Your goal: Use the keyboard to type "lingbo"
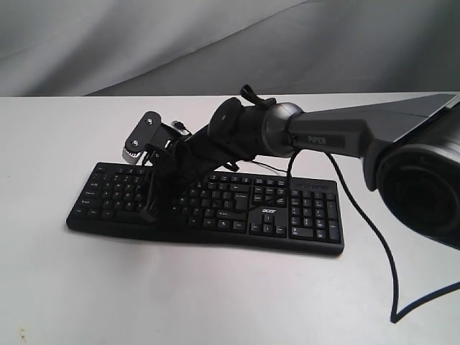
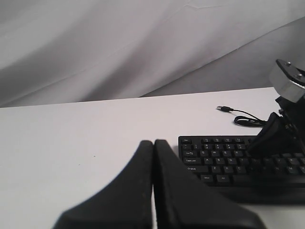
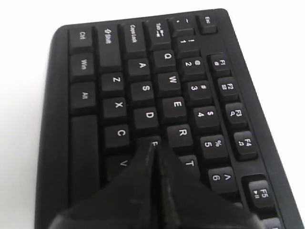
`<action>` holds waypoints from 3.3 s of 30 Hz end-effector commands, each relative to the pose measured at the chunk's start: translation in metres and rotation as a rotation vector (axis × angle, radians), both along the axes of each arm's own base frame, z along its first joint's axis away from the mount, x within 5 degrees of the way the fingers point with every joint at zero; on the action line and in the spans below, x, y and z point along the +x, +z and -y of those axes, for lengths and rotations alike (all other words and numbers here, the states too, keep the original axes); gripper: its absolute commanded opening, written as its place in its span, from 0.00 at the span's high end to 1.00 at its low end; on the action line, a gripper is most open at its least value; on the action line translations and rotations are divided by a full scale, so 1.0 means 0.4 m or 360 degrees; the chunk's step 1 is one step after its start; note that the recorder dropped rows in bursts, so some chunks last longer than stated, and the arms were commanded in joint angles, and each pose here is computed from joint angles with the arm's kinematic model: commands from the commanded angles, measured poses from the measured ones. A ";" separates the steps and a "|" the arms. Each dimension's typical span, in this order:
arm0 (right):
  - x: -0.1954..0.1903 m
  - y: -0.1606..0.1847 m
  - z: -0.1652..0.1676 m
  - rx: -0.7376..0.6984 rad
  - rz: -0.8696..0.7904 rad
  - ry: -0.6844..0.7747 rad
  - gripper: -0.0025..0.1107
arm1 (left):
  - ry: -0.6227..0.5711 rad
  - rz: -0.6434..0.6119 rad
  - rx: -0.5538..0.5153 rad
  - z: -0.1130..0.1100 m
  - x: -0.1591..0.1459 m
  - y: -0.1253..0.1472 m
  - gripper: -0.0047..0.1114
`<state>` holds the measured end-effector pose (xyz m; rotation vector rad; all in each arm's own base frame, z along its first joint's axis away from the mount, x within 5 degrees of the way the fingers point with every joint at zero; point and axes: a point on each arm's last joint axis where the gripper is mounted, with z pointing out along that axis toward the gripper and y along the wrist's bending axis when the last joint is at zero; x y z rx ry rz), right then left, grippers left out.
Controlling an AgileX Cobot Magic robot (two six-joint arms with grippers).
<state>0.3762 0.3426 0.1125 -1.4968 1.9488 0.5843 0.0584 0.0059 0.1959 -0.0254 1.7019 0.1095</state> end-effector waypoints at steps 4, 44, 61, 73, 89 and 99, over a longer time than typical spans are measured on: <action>-0.014 0.030 -0.001 0.0008 -0.0052 0.0079 0.98 | -0.0010 -0.0005 -0.0003 0.001 0.001 -0.004 0.96; 0.012 0.076 0.076 -0.0190 -0.0021 0.0067 0.98 | -0.0010 -0.0005 -0.0003 0.001 0.001 -0.004 0.96; 0.034 0.053 0.139 -0.0222 -0.0107 0.0002 0.98 | -0.0010 -0.0005 -0.0003 0.001 0.001 -0.004 0.96; 0.035 0.046 0.148 -0.0263 -0.0119 0.0003 0.98 | -0.0010 -0.0005 -0.0003 0.001 0.001 -0.004 0.96; 0.042 0.024 0.147 -0.0271 -0.0102 -0.0019 0.98 | -0.0010 -0.0005 -0.0003 0.001 0.001 -0.004 0.96; 0.040 0.018 0.147 -0.0278 -0.0121 -0.0009 0.98 | -0.0010 -0.0005 -0.0003 0.001 0.001 -0.004 0.96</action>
